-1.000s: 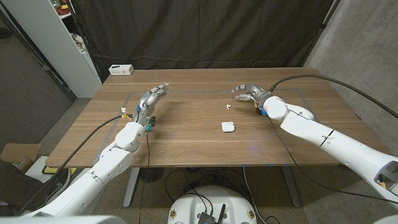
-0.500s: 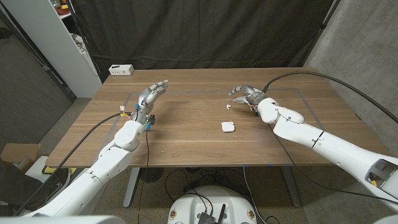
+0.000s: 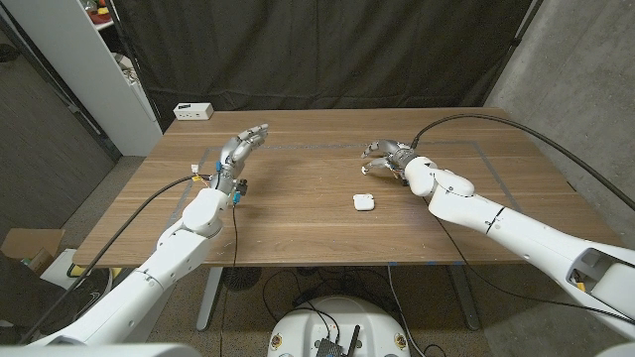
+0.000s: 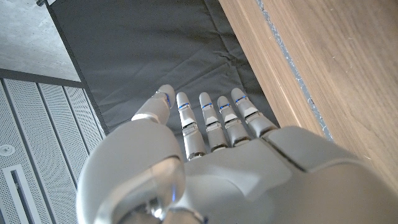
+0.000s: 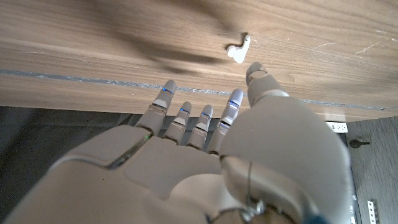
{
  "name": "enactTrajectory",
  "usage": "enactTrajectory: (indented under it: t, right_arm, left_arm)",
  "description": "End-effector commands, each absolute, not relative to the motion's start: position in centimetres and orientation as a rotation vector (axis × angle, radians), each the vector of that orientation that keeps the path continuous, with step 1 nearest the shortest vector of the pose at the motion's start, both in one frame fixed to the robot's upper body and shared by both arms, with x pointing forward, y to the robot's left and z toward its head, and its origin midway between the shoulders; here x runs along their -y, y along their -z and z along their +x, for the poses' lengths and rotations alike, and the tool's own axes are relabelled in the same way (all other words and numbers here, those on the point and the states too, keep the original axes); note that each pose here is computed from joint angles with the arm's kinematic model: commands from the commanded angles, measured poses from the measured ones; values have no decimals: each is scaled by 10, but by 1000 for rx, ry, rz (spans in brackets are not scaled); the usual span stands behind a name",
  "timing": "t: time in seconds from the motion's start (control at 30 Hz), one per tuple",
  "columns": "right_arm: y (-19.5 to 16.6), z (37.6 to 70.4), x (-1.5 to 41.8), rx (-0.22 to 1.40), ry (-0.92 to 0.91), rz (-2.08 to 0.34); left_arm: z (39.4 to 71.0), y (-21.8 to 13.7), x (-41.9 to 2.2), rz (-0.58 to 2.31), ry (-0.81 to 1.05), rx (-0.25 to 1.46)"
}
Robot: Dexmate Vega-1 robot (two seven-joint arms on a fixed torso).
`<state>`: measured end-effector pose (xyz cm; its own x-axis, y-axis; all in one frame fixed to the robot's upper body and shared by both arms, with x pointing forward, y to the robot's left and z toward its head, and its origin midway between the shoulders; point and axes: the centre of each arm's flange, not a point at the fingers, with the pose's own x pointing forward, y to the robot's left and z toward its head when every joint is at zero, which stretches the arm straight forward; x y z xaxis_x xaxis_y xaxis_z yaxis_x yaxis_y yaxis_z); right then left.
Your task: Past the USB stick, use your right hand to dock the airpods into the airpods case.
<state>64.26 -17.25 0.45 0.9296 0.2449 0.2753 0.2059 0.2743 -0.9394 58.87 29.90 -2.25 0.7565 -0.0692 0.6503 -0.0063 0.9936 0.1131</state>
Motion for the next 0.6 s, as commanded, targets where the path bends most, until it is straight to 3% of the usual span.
enactTrajectory:
  t: [0.03,0.6]
  right_arm:
    - [-5,656,169,371,-28,-1309]
    - [0,665,171,307,-45,-1307]
  left_arm:
    - [592,17,-302,112,29,708]
    - [594,19,-302,110,34,685]
